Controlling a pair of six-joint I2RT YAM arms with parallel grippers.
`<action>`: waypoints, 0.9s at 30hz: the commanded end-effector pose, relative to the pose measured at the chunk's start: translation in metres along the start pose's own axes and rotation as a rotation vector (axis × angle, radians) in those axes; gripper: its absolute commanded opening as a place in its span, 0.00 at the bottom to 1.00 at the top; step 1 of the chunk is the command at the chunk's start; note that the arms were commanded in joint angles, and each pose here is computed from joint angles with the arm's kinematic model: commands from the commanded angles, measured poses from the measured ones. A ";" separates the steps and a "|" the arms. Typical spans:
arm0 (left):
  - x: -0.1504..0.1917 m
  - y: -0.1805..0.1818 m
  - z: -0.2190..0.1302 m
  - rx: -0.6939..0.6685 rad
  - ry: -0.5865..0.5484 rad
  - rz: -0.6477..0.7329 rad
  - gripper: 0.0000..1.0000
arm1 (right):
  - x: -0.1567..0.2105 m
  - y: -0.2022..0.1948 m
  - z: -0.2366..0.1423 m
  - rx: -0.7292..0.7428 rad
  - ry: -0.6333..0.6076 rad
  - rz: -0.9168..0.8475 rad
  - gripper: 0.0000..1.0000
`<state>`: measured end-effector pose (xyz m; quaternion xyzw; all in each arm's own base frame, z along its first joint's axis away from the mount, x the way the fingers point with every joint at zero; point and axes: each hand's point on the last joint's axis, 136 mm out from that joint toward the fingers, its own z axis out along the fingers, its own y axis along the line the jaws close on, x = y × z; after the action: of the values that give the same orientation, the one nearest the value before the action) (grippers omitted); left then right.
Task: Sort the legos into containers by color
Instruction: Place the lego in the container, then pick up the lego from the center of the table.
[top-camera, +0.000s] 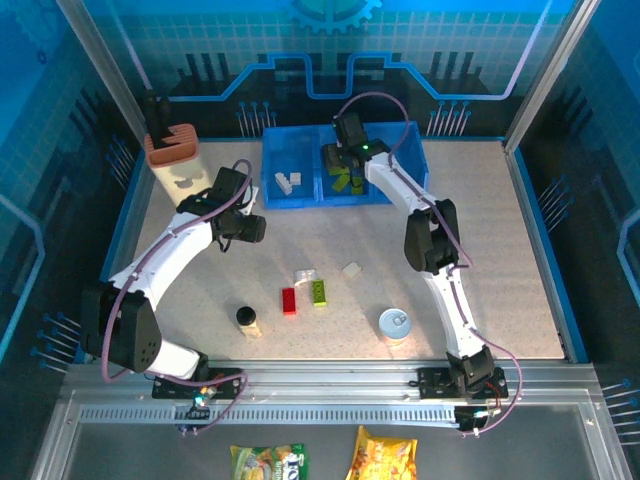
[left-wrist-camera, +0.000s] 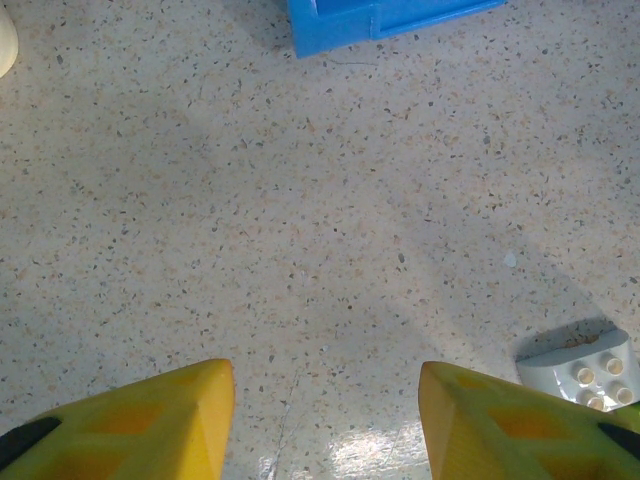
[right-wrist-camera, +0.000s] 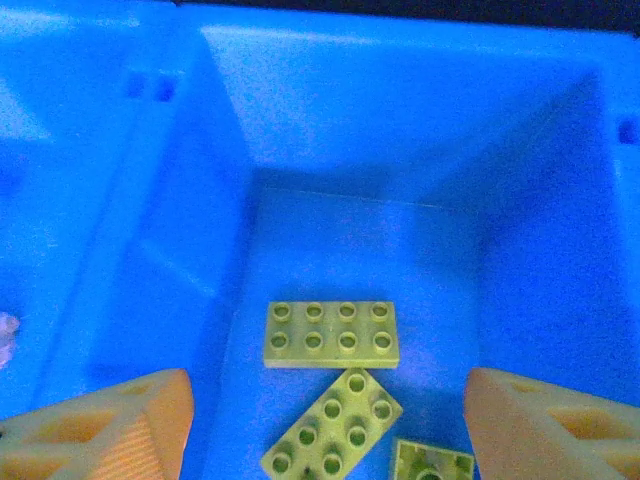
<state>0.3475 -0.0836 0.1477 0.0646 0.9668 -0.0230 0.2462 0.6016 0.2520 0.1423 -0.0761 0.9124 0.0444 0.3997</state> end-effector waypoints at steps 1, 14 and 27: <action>0.001 0.001 -0.006 0.011 -0.018 -0.007 0.53 | -0.011 0.014 -0.040 -0.032 -0.006 -0.085 0.72; 0.000 -0.002 -0.007 0.024 -0.018 -0.007 0.53 | 0.064 0.043 -0.097 -0.166 0.243 -0.309 0.70; 0.001 -0.001 -0.004 0.020 -0.008 -0.004 0.54 | 0.167 0.075 -0.145 -0.280 0.450 -0.497 0.69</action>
<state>0.3471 -0.0849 0.1476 0.0655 0.9669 -0.0266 0.2453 0.3981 0.2825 0.1092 -0.3146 0.9302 0.0324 0.1866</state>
